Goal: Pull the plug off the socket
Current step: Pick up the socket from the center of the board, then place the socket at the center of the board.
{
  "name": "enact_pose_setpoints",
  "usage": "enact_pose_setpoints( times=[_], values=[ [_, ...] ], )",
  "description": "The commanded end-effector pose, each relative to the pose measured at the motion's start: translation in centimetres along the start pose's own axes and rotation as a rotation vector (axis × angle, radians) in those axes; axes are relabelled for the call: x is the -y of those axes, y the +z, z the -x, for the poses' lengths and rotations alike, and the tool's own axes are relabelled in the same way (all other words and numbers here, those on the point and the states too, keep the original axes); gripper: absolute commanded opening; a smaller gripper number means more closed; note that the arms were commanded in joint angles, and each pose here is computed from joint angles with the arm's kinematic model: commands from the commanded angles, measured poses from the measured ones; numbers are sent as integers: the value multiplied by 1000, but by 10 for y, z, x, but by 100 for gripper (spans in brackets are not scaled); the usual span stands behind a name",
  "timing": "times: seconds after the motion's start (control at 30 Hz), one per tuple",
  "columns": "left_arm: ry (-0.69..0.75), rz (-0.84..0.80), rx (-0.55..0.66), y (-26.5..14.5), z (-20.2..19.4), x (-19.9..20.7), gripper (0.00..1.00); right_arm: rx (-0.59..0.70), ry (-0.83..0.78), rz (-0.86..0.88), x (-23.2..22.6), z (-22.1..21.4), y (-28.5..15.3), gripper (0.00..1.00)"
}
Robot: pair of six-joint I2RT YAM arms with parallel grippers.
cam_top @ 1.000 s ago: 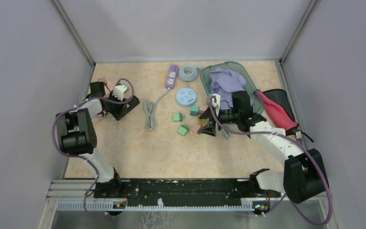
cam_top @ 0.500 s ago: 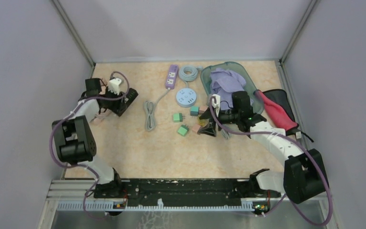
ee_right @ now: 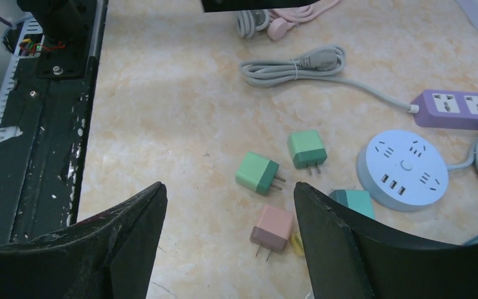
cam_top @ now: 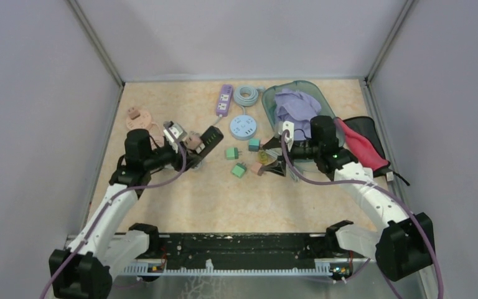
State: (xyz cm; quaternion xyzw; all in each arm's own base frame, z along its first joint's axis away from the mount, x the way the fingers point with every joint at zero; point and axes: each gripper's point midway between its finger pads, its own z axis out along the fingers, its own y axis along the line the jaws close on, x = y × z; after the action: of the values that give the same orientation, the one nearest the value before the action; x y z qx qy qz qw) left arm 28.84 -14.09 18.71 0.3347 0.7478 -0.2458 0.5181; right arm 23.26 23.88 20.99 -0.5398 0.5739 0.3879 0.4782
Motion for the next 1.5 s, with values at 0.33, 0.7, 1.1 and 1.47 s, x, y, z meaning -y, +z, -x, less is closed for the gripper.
enact_pose_setpoints(
  times=[0.33,0.7,1.1,1.47],
  values=[
    [35,-379,120,18,4,158,0,43,-122,-97,25,31,-35,76],
    [198,-479,-67,80,-64,228,1,22,-87,-122,39,14,-52,77],
    [265,-445,-189,128,-105,242,33,7,-106,22,19,-7,-48,77],
    [245,-448,45,117,-60,254,81,41,-211,151,-15,-32,-45,97]
  ],
)
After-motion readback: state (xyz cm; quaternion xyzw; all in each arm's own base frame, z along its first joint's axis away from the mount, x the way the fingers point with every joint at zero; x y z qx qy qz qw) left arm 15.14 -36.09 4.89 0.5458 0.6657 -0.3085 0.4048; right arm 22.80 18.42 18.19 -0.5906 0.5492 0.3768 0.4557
